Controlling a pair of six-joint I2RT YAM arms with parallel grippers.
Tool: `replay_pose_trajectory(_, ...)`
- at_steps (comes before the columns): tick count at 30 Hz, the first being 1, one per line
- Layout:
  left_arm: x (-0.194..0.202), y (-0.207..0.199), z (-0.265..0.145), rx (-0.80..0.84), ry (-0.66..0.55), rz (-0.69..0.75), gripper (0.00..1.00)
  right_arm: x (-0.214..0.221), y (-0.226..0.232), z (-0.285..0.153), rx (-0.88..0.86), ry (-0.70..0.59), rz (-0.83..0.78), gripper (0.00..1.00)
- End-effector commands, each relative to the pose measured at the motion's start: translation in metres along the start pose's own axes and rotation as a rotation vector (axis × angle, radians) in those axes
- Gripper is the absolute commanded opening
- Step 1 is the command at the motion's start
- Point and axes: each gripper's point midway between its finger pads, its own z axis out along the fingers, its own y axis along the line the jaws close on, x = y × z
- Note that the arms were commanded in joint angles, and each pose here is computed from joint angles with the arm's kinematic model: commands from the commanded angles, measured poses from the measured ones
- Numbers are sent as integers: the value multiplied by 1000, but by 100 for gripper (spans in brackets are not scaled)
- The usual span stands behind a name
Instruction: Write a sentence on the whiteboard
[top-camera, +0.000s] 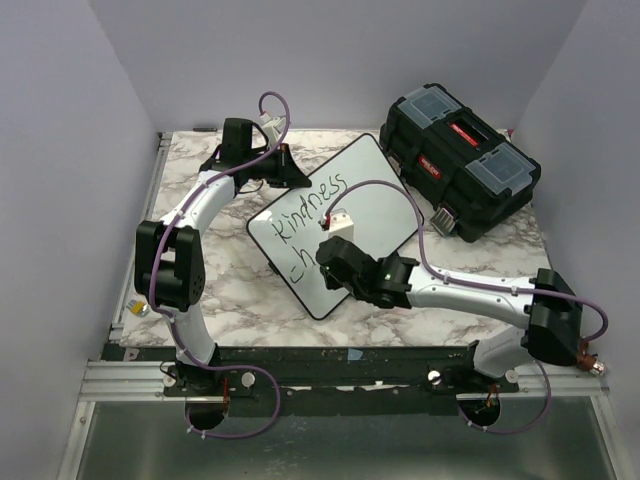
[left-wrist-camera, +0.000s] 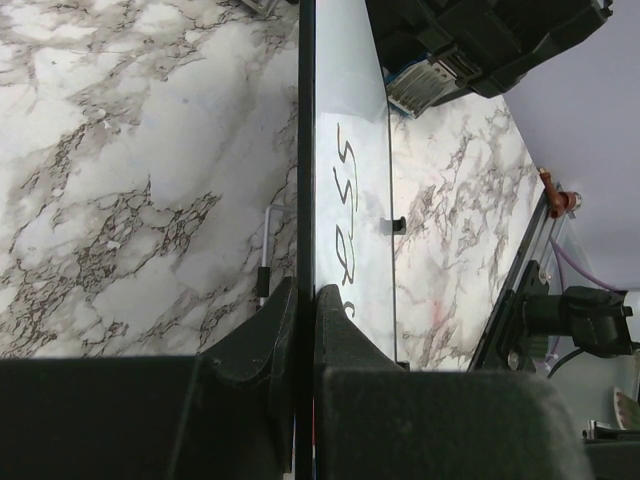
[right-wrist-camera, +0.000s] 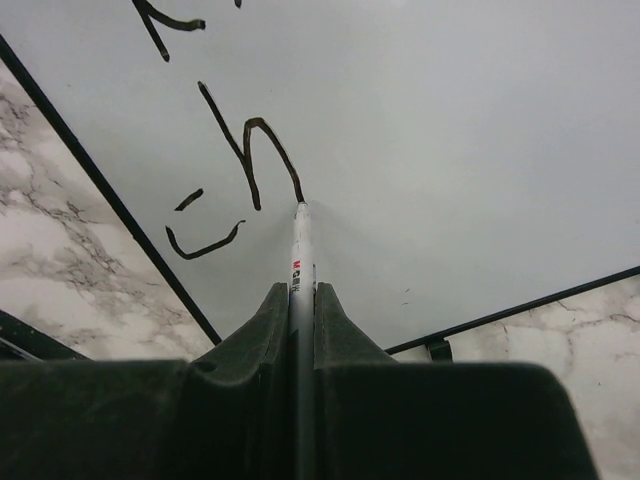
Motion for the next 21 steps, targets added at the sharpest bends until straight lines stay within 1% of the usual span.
replay_pose_trajectory(1,20,-8,4,-3,61,67,0,-35,6,-20,-61,-121,60,1)
replay_pose_trajectory(4,23,-7,4,-5,64,69,0,-50,5,-26,-63,-174,78,1)
replay_pose_trajectory(6,24,-5,4,-12,65,70,0,-55,3,-26,-62,-186,82,1)
replay_pose_trajectory(10,25,-5,4,-5,67,72,0,-60,-5,-19,-84,-170,127,1)
replay_pose_trajectory(16,25,-7,3,-6,67,78,0,-65,-18,-19,-78,-189,119,1)
replay_pose_trajectory(18,26,-6,3,-6,69,77,0,-64,-23,-16,-97,-174,122,1)
replay_pose_trajectory(21,25,-7,2,-3,67,81,0,-62,-22,-15,-171,-163,104,1)
